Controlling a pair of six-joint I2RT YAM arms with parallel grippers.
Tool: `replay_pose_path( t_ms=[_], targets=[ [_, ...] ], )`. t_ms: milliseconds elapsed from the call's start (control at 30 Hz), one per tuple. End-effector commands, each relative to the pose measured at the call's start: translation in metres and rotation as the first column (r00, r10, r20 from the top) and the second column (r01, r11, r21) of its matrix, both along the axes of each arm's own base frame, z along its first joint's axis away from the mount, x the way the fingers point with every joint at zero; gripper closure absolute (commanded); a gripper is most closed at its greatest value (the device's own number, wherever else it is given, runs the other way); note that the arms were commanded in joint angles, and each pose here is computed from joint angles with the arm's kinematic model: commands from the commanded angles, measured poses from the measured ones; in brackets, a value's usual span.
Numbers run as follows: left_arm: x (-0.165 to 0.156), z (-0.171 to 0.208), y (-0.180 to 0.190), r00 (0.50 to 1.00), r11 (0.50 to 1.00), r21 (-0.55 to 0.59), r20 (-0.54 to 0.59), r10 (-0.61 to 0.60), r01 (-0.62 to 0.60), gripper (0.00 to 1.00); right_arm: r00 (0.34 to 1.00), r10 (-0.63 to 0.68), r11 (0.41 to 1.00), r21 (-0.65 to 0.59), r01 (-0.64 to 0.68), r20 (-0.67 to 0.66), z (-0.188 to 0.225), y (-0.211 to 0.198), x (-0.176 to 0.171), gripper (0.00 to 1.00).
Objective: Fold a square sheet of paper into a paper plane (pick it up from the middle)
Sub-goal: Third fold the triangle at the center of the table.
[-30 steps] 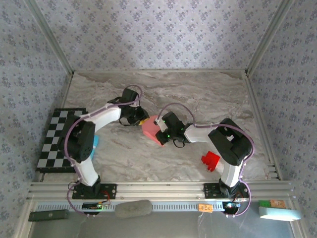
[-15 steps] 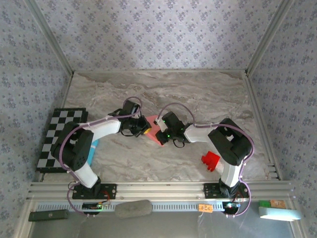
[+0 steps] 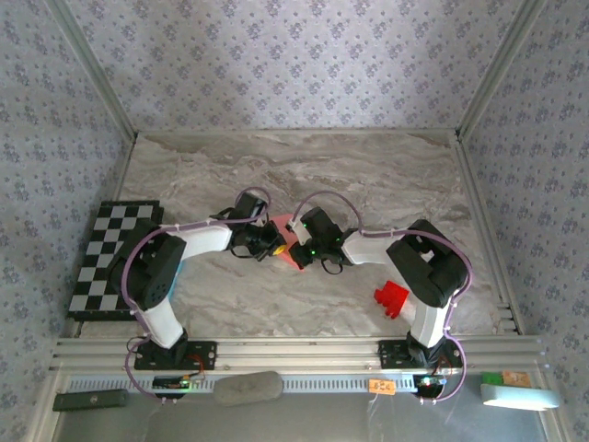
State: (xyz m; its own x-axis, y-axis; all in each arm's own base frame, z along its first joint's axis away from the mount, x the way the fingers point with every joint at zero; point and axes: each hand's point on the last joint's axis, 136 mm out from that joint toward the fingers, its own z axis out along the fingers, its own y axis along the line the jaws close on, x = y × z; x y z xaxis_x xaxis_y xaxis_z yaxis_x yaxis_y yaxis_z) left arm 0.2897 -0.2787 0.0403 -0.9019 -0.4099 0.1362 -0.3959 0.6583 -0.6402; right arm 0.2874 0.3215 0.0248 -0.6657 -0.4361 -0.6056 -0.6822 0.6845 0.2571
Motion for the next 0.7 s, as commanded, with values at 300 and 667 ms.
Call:
replay_pose_path(
  t_ms=[300,667],
  targets=[
    [-0.011,-0.022,0.006,1.0,0.999,0.038,-0.031,-0.003,0.004,0.94,0.997,-0.028,0.996,-0.083,0.022,-0.068,-0.025,-0.014,-0.008,0.95],
    [-0.014,-0.03,0.01,0.999,0.998,0.066,-0.045,-0.002,0.005,0.94,0.997,-0.033,0.996,-0.085,0.027,-0.07,-0.026,-0.015,-0.007,0.95]
  ],
)
